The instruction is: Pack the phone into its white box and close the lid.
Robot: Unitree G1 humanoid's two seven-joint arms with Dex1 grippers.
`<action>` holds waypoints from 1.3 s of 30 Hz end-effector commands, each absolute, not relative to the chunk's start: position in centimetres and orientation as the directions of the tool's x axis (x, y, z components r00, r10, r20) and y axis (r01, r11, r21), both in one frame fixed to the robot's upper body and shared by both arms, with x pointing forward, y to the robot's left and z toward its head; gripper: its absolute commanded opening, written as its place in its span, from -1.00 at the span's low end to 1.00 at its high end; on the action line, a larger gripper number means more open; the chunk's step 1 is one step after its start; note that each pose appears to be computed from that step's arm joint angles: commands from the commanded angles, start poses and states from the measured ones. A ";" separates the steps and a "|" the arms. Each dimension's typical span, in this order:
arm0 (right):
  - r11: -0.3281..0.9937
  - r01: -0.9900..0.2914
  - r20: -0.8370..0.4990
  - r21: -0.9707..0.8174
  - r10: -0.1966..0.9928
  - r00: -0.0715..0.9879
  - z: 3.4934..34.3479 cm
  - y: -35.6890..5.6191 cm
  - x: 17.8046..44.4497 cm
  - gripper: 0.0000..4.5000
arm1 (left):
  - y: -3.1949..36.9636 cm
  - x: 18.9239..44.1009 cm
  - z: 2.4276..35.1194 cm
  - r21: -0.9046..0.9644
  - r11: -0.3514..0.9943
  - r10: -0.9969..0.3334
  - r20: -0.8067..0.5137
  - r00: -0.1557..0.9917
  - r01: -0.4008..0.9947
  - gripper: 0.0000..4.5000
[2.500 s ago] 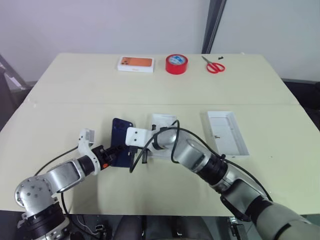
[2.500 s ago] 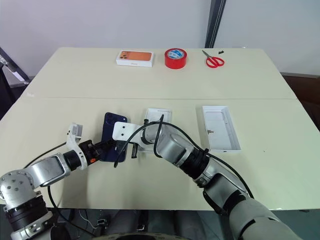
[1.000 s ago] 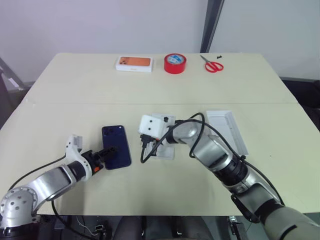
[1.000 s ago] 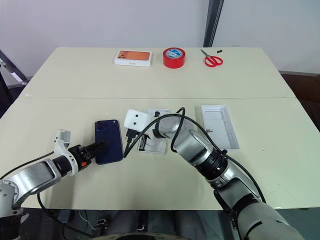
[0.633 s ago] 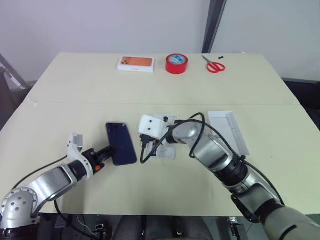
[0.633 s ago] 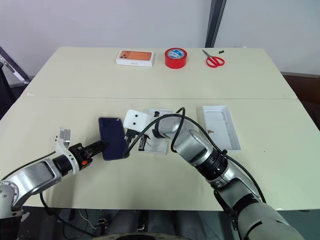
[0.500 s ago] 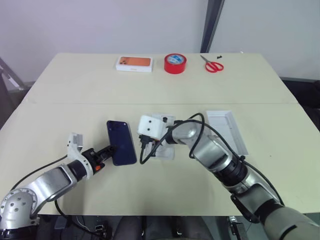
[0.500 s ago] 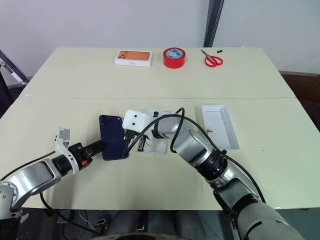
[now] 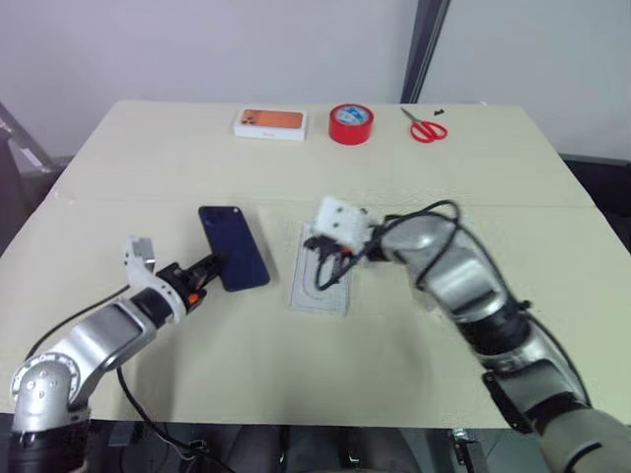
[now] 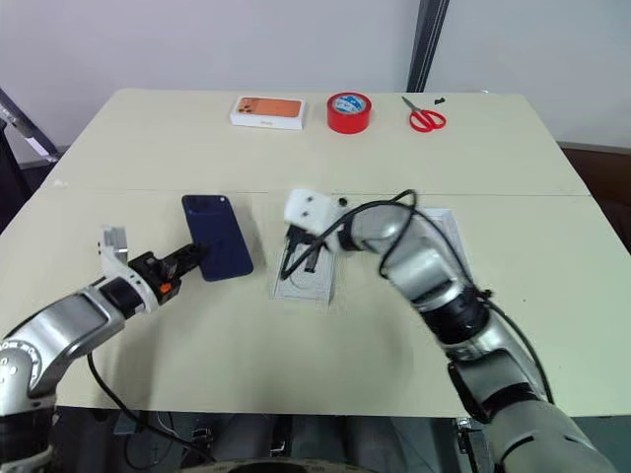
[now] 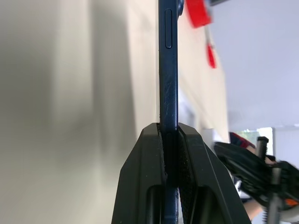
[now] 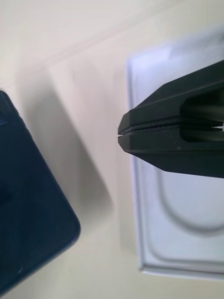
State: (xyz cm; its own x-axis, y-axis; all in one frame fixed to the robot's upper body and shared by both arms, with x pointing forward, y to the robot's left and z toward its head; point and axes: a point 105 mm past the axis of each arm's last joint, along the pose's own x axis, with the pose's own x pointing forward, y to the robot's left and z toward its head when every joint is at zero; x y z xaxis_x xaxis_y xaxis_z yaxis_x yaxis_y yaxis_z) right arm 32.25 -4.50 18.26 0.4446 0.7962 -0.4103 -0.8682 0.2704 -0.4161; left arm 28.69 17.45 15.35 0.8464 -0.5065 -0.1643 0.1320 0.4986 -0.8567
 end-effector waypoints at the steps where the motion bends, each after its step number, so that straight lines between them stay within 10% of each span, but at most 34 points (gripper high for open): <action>1: 0.237 -0.876 -0.339 -0.420 0.854 0.394 20.2 -6.1 30.7 -1.00 | 14.8 28.8 16.6 -0.849 0.480 -0.602 -0.135 0.787 0.221 -0.98; 28: 0.345 -0.839 -0.414 -0.420 0.750 0.516 17.3 -10.7 30.6 -1.00 | 6.8 30.8 13.5 -0.833 0.459 -0.807 -0.245 0.538 0.308 -0.98; 36: 0.359 -0.832 -0.421 -0.423 0.735 0.532 17.1 -11.0 31.1 -1.00 | 7.2 30.3 14.9 -0.814 0.452 -0.817 -0.214 0.536 0.363 0.91; 39: 0.366 -0.828 -0.427 -0.425 0.726 0.540 17.1 -11.3 31.3 -1.00 | 7.7 29.9 15.9 -0.782 0.469 -0.818 -0.210 0.536 0.410 0.91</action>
State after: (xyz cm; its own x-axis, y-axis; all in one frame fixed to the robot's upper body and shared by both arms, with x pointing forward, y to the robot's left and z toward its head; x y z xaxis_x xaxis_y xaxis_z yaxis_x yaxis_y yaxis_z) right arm 31.04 -11.24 15.99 0.5219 0.7273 -0.4456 -0.8455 0.3720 -0.3831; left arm 30.24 7.57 13.39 0.5345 -0.7965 -0.2825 0.3270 0.5031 -0.8000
